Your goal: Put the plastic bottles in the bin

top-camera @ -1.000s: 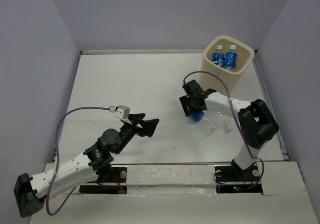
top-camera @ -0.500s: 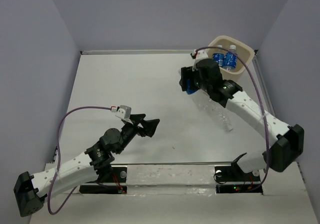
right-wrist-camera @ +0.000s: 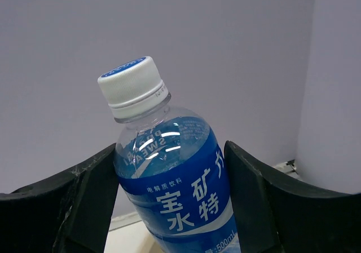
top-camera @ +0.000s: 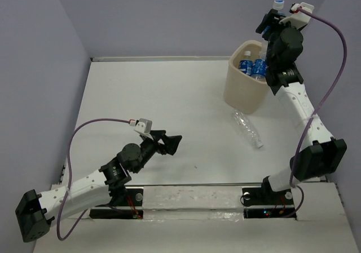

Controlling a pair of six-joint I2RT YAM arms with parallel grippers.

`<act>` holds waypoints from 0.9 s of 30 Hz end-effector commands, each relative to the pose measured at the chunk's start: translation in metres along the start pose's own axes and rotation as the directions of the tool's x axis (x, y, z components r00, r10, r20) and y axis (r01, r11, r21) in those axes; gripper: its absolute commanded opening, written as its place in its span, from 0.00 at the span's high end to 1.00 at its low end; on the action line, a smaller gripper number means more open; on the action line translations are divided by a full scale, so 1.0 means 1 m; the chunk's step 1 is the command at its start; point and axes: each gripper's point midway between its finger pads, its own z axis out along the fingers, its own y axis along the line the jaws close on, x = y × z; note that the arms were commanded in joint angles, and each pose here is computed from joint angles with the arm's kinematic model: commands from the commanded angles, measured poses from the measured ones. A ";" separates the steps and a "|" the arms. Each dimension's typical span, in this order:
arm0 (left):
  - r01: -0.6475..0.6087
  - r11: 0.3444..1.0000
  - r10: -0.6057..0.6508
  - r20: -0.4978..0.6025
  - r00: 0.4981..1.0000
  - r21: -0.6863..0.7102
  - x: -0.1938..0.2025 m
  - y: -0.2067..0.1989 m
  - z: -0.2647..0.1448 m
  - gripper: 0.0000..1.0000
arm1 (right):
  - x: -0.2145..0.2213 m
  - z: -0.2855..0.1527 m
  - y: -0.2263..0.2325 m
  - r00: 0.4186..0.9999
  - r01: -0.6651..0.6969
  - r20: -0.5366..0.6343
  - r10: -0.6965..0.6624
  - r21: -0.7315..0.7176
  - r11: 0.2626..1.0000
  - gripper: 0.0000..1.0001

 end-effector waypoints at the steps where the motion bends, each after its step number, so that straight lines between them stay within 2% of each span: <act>1: 0.039 0.999 -0.039 0.055 0.998 0.013 -0.014 -0.008 0.004 0.01 | -0.013 0.034 -0.005 0.995 -0.050 0.084 0.051 -0.011 0.999 0.59; 2: 0.037 0.999 -0.037 0.044 0.998 0.003 -0.011 -0.006 0.006 0.01 | -0.012 0.039 -0.001 0.995 -0.048 0.084 0.050 -0.023 0.999 0.59; 5: 0.039 0.999 -0.039 0.024 0.999 -0.006 -0.006 -0.005 0.010 0.01 | 0.030 0.049 -0.001 1.000 -0.005 0.014 0.005 -0.037 0.999 0.59; 9: 0.053 0.999 -0.053 0.010 0.999 -0.011 -0.002 -0.006 0.012 0.01 | 0.089 0.038 0.005 0.993 -0.056 -0.111 0.045 -0.092 0.994 0.59; 12: 0.068 0.997 -0.067 0.010 0.998 -0.029 0.000 -0.003 0.014 0.01 | 0.108 0.025 0.004 0.984 -0.109 -0.155 0.093 -0.098 0.989 0.58; 15: 0.103 0.993 -0.104 -0.012 0.995 -0.052 0.004 -0.004 0.020 0.01 | 0.118 0.018 -0.002 0.978 -0.106 -0.187 0.090 -0.074 0.992 0.50; 16: 0.127 0.990 -0.129 -0.023 0.991 -0.060 0.006 -0.005 0.022 0.01 | 0.123 0.016 -0.006 0.976 -0.098 -0.201 0.085 -0.057 0.994 0.43; 19: 0.184 0.979 -0.193 -0.105 0.976 -0.092 0.028 -0.009 0.034 0.01 | 0.132 0.007 -0.012 0.966 -0.089 -0.245 0.078 -0.036 0.995 0.33; 24: 0.240 0.969 -0.247 -0.229 0.942 -0.060 0.047 -0.036 0.055 0.01 | 0.149 -0.009 -0.020 0.933 -0.091 -0.348 0.088 0.010 0.996 0.33; 27: 0.252 0.965 -0.260 -0.259 0.930 -0.066 0.058 -0.045 0.068 0.01 | 0.165 -0.021 -0.021 0.895 -0.105 -0.433 0.108 0.031 0.994 0.33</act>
